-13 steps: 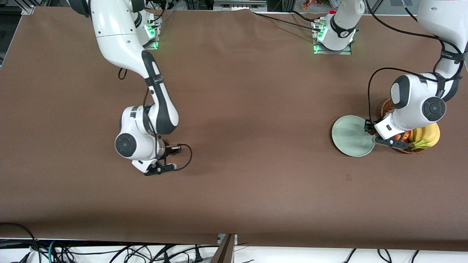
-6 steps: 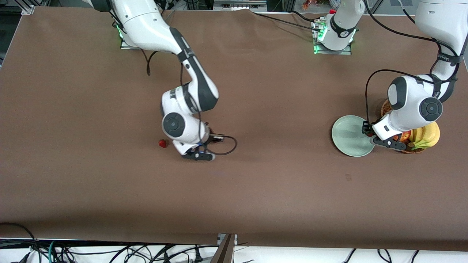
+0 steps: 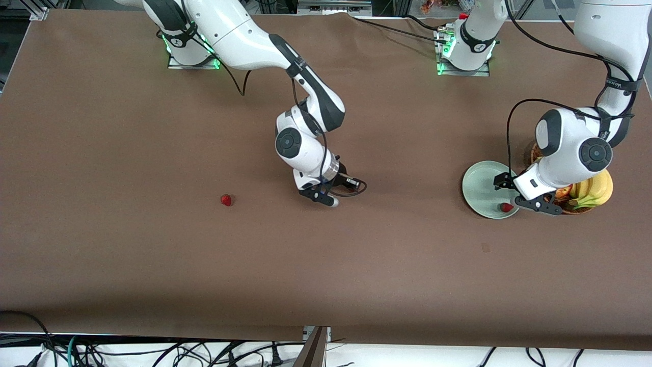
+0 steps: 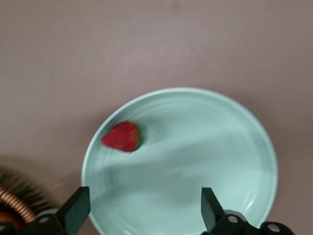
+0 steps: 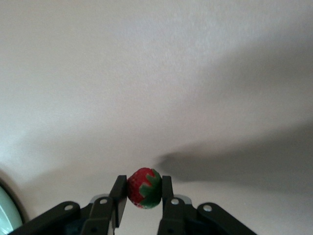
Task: Collect all strawberries into plate
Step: 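Release the second strawberry on the table with the right gripper, then grasp the second strawberry with the left gripper while the right gripper grasps the last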
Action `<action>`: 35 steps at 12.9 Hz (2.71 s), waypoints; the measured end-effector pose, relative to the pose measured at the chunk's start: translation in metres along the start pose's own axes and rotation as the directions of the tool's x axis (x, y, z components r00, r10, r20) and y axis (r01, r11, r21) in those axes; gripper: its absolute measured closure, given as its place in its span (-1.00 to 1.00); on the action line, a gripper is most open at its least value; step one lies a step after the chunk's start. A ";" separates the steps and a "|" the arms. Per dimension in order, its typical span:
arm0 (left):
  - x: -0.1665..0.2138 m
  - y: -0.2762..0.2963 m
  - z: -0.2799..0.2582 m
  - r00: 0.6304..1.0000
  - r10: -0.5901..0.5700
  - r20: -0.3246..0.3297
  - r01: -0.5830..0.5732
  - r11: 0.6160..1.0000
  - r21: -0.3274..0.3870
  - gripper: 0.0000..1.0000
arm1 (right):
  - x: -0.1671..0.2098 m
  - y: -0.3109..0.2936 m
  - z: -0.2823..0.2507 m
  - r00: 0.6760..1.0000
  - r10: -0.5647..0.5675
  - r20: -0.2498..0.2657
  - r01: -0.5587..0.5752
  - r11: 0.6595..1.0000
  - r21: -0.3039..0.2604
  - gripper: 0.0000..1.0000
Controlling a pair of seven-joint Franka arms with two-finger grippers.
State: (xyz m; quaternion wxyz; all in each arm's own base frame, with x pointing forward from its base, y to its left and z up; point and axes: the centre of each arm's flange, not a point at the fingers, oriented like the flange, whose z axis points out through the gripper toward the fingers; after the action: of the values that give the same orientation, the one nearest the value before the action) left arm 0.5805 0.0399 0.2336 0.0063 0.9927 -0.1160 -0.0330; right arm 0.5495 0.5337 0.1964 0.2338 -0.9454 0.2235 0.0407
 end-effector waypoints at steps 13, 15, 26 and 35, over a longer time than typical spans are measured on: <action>0.057 0.304 -0.003 0.983 -0.168 -0.068 0.158 0.979 -0.130 -1.00 | 0.172 0.096 -0.118 0.908 -0.375 0.189 0.417 0.859 -0.298 -0.60; 0.063 0.369 0.003 0.973 -0.221 -0.062 0.209 0.965 -0.159 -1.00 | 0.207 0.143 -0.127 0.847 -0.467 0.253 0.530 0.766 -0.364 -0.60; 0.064 0.448 0.054 0.947 -0.290 -0.139 0.287 0.957 -0.037 -0.89 | 0.239 0.222 -0.136 0.814 -0.437 0.383 0.570 0.730 -0.377 -0.18; 0.066 0.452 0.062 0.941 -0.302 -0.153 0.302 0.953 -0.024 0.31 | 0.227 0.207 -0.133 0.835 -0.415 0.363 0.528 0.790 -0.313 0.36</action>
State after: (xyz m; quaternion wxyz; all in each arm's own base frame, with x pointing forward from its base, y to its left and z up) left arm 0.5370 -0.4152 0.1769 0.0100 0.9983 0.0381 0.0435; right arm 0.6583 0.2170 0.1849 0.0669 -0.9830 -0.0698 0.1561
